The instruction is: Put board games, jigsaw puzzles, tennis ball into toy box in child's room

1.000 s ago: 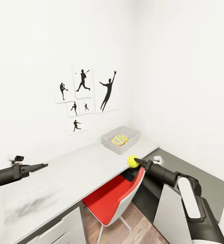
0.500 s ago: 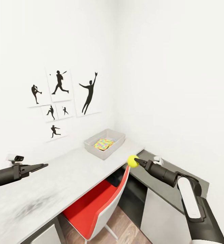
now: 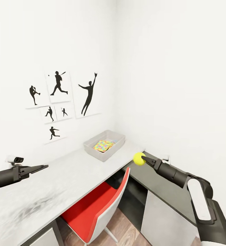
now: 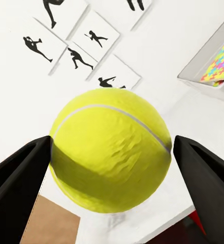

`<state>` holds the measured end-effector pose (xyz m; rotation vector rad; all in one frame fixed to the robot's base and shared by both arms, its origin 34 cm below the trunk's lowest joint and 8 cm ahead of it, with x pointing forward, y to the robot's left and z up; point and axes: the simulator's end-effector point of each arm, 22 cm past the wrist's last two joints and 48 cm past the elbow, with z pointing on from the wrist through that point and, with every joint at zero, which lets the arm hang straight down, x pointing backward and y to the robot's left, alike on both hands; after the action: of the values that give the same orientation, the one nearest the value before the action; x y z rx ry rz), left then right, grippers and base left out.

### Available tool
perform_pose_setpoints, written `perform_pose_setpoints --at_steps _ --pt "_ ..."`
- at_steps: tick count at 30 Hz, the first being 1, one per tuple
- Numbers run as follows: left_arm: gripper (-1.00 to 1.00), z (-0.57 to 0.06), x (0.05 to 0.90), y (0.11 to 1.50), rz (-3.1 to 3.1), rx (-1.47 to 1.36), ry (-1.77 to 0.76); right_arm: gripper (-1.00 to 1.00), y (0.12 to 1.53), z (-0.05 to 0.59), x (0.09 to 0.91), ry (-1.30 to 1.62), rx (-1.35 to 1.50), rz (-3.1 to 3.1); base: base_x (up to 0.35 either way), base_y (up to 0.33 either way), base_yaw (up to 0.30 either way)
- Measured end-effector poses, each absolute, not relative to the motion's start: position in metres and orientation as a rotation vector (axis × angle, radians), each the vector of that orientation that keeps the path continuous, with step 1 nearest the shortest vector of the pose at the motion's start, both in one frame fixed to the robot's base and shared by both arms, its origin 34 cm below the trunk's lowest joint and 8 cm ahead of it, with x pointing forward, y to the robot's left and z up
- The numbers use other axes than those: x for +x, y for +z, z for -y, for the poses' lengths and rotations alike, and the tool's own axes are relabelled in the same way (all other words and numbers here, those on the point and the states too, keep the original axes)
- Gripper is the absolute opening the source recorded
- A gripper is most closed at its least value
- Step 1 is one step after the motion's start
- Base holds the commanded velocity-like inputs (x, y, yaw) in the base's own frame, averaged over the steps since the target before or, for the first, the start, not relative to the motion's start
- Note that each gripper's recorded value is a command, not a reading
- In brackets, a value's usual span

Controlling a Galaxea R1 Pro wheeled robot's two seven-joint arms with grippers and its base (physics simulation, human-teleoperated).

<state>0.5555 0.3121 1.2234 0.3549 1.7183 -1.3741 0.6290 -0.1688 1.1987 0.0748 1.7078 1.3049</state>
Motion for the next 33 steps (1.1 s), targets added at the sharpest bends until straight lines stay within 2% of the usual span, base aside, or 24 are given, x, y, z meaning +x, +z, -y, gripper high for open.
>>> perform_pose_setpoints --at_steps 5,18,27,33 --pt "1.0 -0.312 0.555 1.224 -1.718 0.356 -1.375 -1.0 1.207 0.188 0.629 1.304 0.107 -1.666 0.023 -0.023 0.0" --pt "1.0 -0.31 0.555 1.222 -1.72 0.356 -1.376 -1.0 1.212 0.192 0.629 1.302 0.107 -1.646 0.196 -0.207 0.005" --pt "1.0 -0.31 0.556 1.222 -1.721 0.355 -1.376 -1.0 1.212 0.192 0.63 1.3 0.109 -1.643 0.205 -0.217 0.23" --pt "1.0 -0.31 0.556 1.222 -1.721 0.354 -1.376 -1.0 1.21 0.192 0.631 1.3 0.112 -1.646 0.124 -0.099 0.061"
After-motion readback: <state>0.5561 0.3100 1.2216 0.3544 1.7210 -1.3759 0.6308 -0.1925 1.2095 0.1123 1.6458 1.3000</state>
